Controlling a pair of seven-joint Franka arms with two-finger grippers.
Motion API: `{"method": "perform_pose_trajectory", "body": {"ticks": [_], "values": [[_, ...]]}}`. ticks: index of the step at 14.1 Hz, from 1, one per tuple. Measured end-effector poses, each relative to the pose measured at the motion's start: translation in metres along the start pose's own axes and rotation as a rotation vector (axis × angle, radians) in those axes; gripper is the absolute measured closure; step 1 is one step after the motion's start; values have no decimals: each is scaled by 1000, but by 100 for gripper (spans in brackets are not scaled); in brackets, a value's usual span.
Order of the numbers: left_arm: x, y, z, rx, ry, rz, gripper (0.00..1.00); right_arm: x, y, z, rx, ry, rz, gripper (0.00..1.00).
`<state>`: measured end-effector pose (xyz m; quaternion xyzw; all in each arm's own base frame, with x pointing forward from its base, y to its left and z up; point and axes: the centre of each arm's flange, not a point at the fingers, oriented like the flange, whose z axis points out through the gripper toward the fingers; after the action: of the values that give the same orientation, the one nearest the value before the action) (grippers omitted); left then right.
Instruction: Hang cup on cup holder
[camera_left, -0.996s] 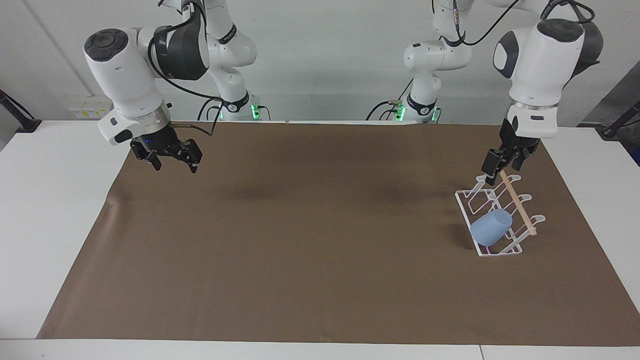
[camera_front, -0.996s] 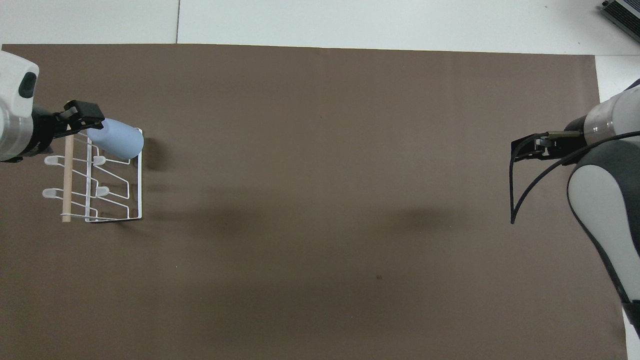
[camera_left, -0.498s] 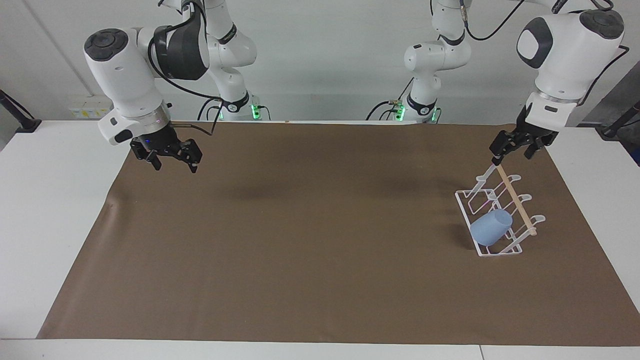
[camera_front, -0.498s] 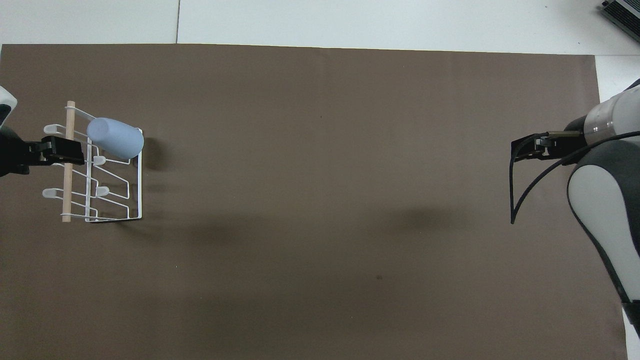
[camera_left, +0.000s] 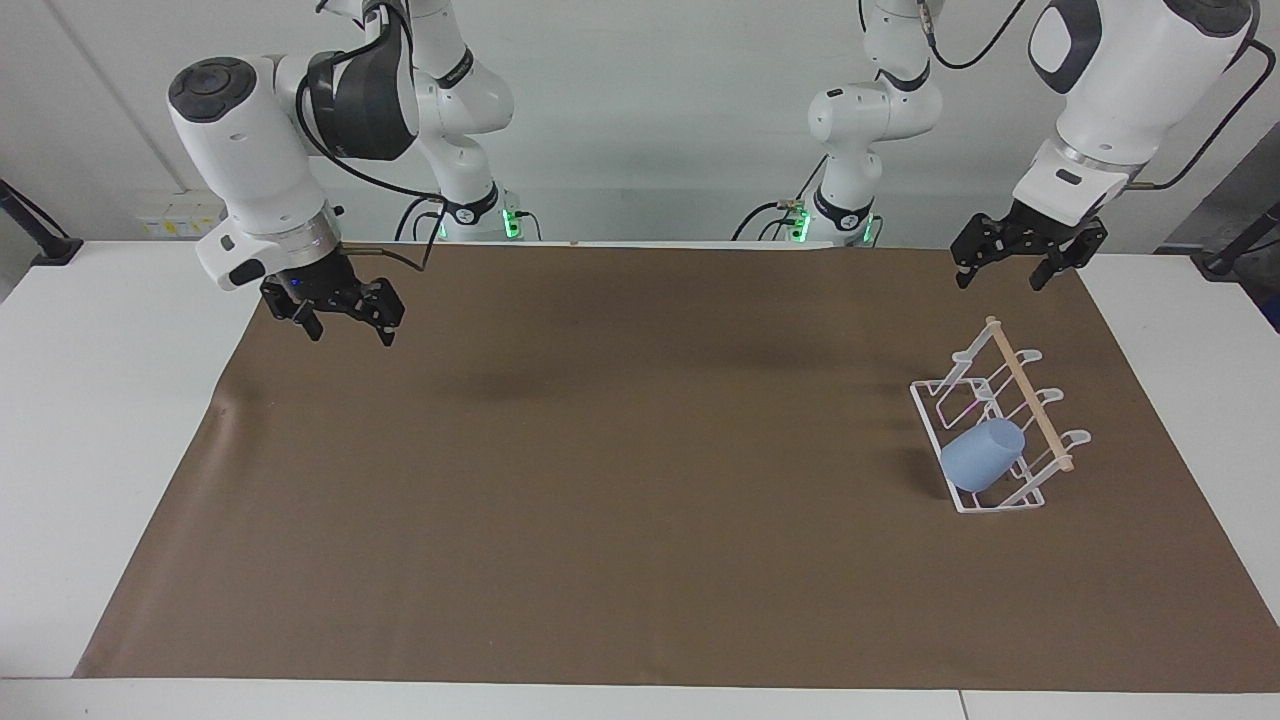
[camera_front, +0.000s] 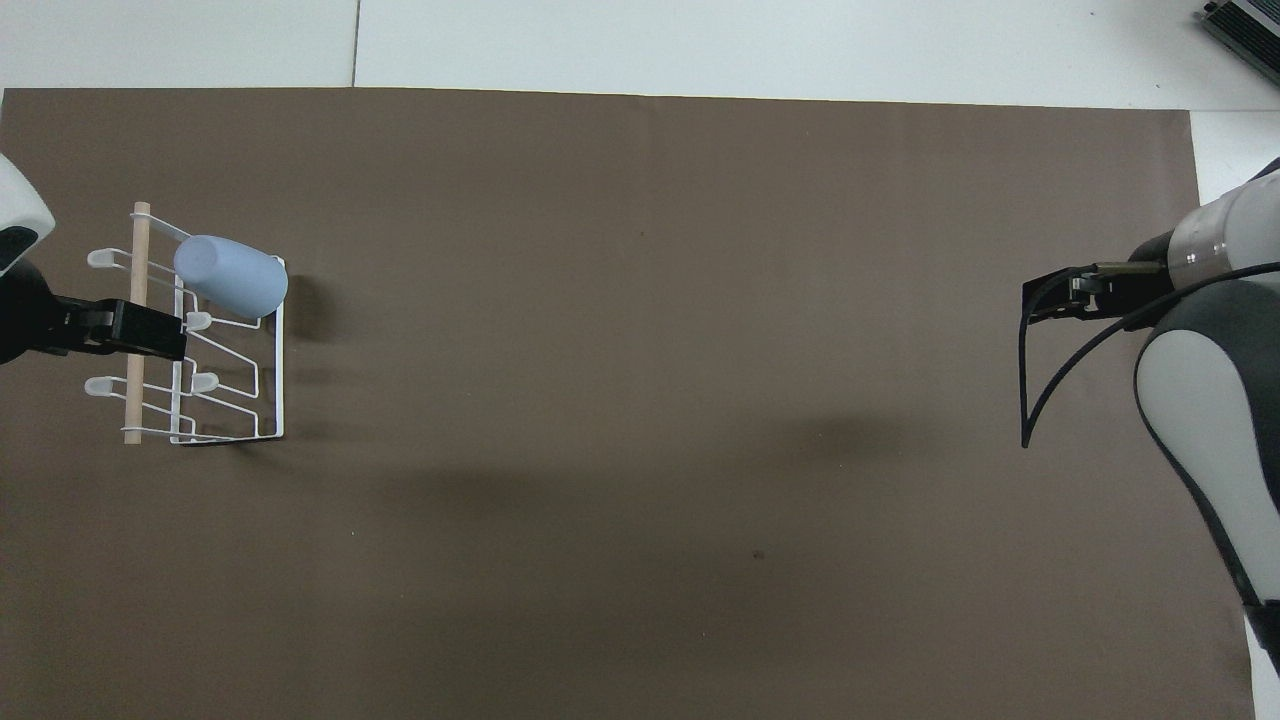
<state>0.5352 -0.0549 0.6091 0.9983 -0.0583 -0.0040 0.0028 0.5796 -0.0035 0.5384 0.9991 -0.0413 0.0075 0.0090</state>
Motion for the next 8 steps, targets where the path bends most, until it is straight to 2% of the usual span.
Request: {"method": "perform_pose_trajectory", "body": {"ticks": [3,6,8], "values": [[2,10,3,-4,-6,19,0,0,0,0,0,0,0,0],[6,12,2,-59,26,8,0,0,0,0,0,0,0,0],[7,12,2,-66,30,7,0,0,0,0,0,0,0,0]]}}
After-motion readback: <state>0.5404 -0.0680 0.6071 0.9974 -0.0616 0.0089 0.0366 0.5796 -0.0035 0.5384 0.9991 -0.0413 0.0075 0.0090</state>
